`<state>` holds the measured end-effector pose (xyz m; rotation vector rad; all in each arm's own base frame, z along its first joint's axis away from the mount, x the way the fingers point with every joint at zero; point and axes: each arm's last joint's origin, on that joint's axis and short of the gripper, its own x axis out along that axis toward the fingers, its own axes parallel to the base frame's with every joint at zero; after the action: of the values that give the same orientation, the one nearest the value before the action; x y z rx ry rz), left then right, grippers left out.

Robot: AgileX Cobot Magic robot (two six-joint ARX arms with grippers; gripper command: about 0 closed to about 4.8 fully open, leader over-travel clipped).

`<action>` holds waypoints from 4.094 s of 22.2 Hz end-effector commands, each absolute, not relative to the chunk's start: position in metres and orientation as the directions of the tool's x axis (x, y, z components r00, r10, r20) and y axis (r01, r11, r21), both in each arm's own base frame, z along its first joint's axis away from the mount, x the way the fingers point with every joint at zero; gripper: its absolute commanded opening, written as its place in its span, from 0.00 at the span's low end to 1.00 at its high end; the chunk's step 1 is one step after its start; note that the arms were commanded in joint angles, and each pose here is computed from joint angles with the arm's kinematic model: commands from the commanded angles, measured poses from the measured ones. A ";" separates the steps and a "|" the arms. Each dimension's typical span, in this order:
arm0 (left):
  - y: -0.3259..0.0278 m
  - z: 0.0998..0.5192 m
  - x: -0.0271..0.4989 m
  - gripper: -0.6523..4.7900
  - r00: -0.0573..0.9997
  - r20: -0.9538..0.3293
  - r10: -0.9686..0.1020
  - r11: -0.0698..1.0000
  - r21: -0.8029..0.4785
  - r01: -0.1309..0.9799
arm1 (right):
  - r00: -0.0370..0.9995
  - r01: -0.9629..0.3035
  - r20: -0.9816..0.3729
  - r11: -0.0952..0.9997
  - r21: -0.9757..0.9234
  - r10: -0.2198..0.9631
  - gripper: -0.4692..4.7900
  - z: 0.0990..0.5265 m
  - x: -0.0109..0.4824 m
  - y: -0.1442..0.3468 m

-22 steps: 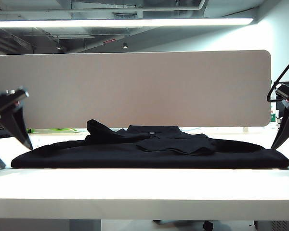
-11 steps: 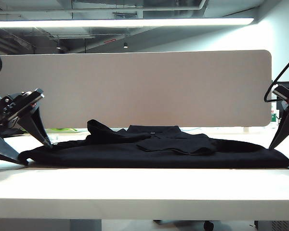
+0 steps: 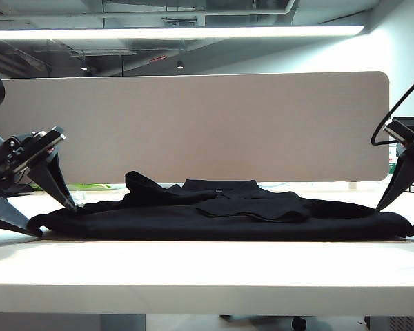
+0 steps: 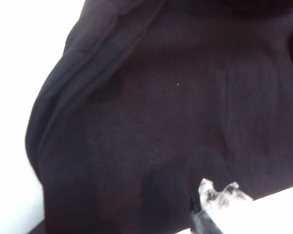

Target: Fold the bottom side of the T-shirt horizontally towards the center, about one-third of the way, then fold the sleeve back towards the center, creating a straight line along the edge of the T-shirt, and finally fold the bottom of the T-shirt up towards the top, creating a neat rectangle.

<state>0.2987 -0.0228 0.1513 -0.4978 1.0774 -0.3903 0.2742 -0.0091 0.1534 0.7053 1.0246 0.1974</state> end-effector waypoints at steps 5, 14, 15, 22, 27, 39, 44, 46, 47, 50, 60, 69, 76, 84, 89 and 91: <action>-0.024 0.143 0.293 0.28 0.367 -0.755 -0.543 0.817 -0.576 0.025 | 0.530 0.129 -0.705 0.777 0.616 0.471 0.23 0.151 0.280 0.000; -0.024 0.150 0.285 0.11 0.335 -0.745 -0.577 0.803 -0.592 0.068 | 0.491 0.074 -0.705 0.782 0.619 0.512 0.07 0.157 0.271 0.001; -0.023 0.158 0.277 0.11 0.321 -0.769 -0.553 0.824 -0.563 0.070 | 0.480 0.050 -0.713 0.795 0.605 0.512 0.07 0.164 0.264 0.002; -0.020 0.233 0.210 0.11 0.388 -0.773 -0.501 0.860 -0.495 0.124 | 0.592 -0.069 -0.632 0.813 0.578 0.500 0.07 0.245 0.194 0.005; -0.016 0.274 0.143 0.11 0.492 -0.749 -0.444 0.888 -0.442 0.129 | 0.670 -0.122 -0.553 0.808 0.577 0.495 0.07 0.278 0.130 0.008; -0.020 0.307 0.231 0.11 0.717 -0.494 -0.492 0.848 -0.457 0.268 | 0.721 -0.189 -0.462 0.788 0.586 0.516 0.07 0.293 0.224 0.003; -0.021 0.310 0.322 0.11 0.728 -0.497 -0.472 0.859 -0.444 0.254 | 0.707 -0.182 -0.480 0.789 0.587 0.520 0.07 0.289 0.319 0.001; -0.021 0.301 0.353 0.11 0.708 -0.526 -0.470 0.860 -0.452 0.235 | 0.699 -0.178 -0.489 0.789 0.588 0.522 0.07 0.284 0.350 0.000; -0.021 0.295 0.364 0.11 0.708 -0.535 -0.462 0.865 -0.449 0.225 | 0.697 -0.182 -0.488 0.788 0.588 0.525 0.07 0.282 0.362 0.001; -0.021 0.279 0.385 0.11 0.731 -0.537 -0.420 0.884 -0.424 0.197 | 0.693 -0.170 -0.500 0.791 0.587 0.520 0.07 0.272 0.388 0.000; -0.018 0.269 0.405 0.62 0.790 -0.459 -0.406 0.905 -0.322 0.278 | 0.724 -0.199 -0.455 0.789 0.581 0.518 0.71 0.257 0.412 -0.007; -0.004 0.313 0.367 0.11 0.773 -0.442 -0.454 0.886 -0.314 0.341 | 0.691 -0.277 -0.404 0.736 0.618 0.600 0.17 0.309 0.369 -0.030; -0.006 0.353 0.300 0.11 0.754 -0.470 -0.458 0.889 -0.264 0.375 | 0.743 -0.340 -0.369 0.790 0.510 0.558 0.07 0.359 0.291 -0.020; -0.008 0.347 0.202 0.11 0.824 -0.373 -0.426 0.903 -0.234 0.361 | 0.783 -0.353 -0.329 0.813 0.463 0.527 0.07 0.343 0.202 -0.008; -0.009 0.319 0.142 0.11 0.848 -0.316 -0.426 0.898 -0.261 0.354 | 0.833 -0.311 -0.324 0.864 0.395 0.448 0.07 0.312 0.154 -0.004; -0.010 0.307 0.122 0.11 0.857 -0.289 -0.426 0.894 -0.281 0.349 | 0.840 -0.307 -0.317 0.869 0.388 0.439 0.07 0.298 0.137 -0.002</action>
<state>0.1298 -0.0097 0.3114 -0.1906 0.3640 -0.4137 0.1467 -0.0027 0.3055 0.3470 0.4256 0.4108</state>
